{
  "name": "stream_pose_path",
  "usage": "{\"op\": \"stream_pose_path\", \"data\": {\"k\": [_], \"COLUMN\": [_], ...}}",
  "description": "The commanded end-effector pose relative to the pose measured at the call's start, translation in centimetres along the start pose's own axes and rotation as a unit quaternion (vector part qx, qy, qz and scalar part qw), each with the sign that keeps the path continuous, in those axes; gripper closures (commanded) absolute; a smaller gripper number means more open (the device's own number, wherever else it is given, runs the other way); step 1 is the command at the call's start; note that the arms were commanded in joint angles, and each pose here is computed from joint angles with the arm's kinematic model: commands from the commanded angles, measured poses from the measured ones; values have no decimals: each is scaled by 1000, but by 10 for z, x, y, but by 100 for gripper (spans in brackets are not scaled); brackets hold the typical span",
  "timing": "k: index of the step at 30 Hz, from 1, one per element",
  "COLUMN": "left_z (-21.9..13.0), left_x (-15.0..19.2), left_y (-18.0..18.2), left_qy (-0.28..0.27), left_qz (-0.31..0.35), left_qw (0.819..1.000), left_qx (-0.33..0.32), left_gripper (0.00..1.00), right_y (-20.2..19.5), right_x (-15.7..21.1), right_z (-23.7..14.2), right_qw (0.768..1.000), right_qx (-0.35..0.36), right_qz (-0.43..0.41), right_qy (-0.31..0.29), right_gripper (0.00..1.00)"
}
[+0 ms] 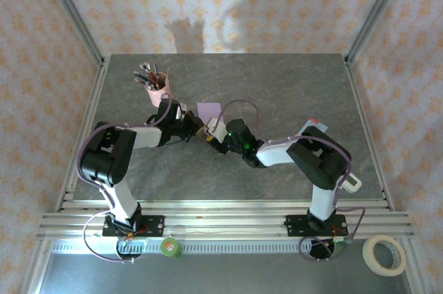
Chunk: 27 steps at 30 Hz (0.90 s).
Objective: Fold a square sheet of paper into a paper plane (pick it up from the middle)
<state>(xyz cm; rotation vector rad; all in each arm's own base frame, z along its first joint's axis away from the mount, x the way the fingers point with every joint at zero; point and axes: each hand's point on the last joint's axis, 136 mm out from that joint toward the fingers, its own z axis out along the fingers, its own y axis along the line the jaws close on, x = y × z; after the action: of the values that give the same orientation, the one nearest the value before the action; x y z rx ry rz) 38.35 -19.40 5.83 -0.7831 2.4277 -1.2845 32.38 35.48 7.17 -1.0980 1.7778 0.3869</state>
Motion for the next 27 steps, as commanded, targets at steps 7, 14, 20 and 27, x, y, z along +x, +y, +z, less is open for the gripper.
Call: {"op": "stream_pose_path", "data": {"k": [7, 14, 20, 27], "left_z": [-8, -40, -37, 10], "left_x": [-6, -34, -31, -10], "left_y": [-2, -1, -22, -15], "left_qy": [-22, -94, -95, -36], "left_qz": [11, 55, 103, 148], "left_qw": [1000, 992, 988, 981], "left_qx": [-13, -70, -72, -118], "left_gripper": [93, 67, 63, 67], "right_y": [12, 31, 45, 54], "right_x": [-11, 2, 5, -2], "right_z": [-3, -9, -18, -29], "right_qw": [999, 996, 988, 972], "right_qx": [-33, -83, -122, -151], "right_qz": [1, 28, 90, 175], "right_qy": [-11, 25, 42, 45], "right_gripper": [87, 100, 100, 100]}}
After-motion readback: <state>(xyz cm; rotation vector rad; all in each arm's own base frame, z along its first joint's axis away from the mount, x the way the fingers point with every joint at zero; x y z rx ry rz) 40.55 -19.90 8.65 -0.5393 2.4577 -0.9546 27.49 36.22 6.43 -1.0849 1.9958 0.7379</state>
